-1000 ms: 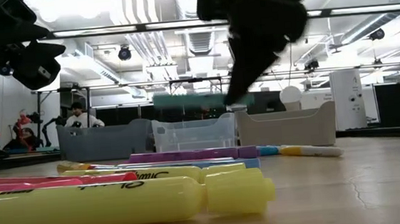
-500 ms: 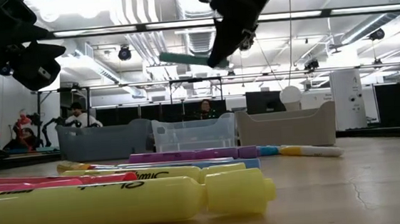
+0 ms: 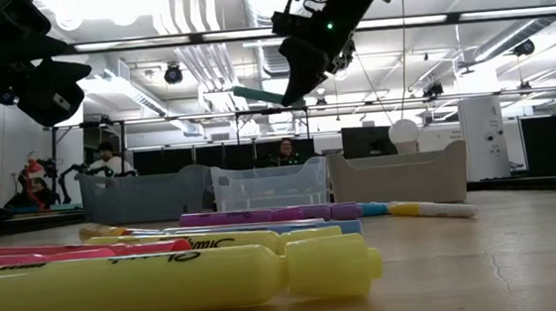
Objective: Pick & Place Markers
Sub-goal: Put the light blue highlighter into the transparent bin, then put the purple highlighter into the transparent bin
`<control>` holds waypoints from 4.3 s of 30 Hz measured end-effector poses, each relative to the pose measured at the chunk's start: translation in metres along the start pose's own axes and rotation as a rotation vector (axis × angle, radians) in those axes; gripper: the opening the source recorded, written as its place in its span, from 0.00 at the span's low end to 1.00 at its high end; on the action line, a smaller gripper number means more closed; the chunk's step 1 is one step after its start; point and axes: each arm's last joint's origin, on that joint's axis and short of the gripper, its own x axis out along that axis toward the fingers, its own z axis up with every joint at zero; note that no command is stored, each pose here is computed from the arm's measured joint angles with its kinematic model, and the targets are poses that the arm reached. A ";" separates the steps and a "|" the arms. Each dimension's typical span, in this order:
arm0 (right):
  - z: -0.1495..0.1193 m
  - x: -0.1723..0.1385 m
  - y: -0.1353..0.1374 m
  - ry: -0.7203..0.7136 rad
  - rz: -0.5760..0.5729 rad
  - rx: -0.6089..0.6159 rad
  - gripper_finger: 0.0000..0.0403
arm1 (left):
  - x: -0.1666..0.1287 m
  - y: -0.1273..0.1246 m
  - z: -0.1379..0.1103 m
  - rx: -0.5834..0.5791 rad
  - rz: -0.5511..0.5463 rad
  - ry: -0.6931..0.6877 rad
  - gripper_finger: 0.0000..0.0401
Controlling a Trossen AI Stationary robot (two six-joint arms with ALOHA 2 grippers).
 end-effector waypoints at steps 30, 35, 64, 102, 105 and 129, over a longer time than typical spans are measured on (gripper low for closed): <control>-0.020 0.062 -0.011 0.089 -0.033 -0.017 0.16 | 0.000 0.001 -0.001 0.018 0.005 0.011 0.35; -0.024 0.070 -0.011 0.111 -0.033 -0.035 0.16 | 0.000 0.001 -0.002 0.019 0.005 0.012 0.35; -0.035 0.090 -0.010 0.148 -0.019 -0.048 0.22 | 0.000 0.001 -0.004 0.011 0.014 0.032 0.35; -0.059 -0.013 0.165 0.212 0.359 -0.129 0.33 | 0.000 0.001 -0.003 -0.016 0.012 0.029 0.35; -0.065 -0.007 0.166 0.234 0.345 -0.107 0.34 | 0.000 0.001 -0.003 -0.017 0.012 0.028 0.35; -0.091 0.033 0.183 0.366 0.330 -0.172 0.14 | 0.001 0.001 -0.003 -0.021 0.017 0.028 0.35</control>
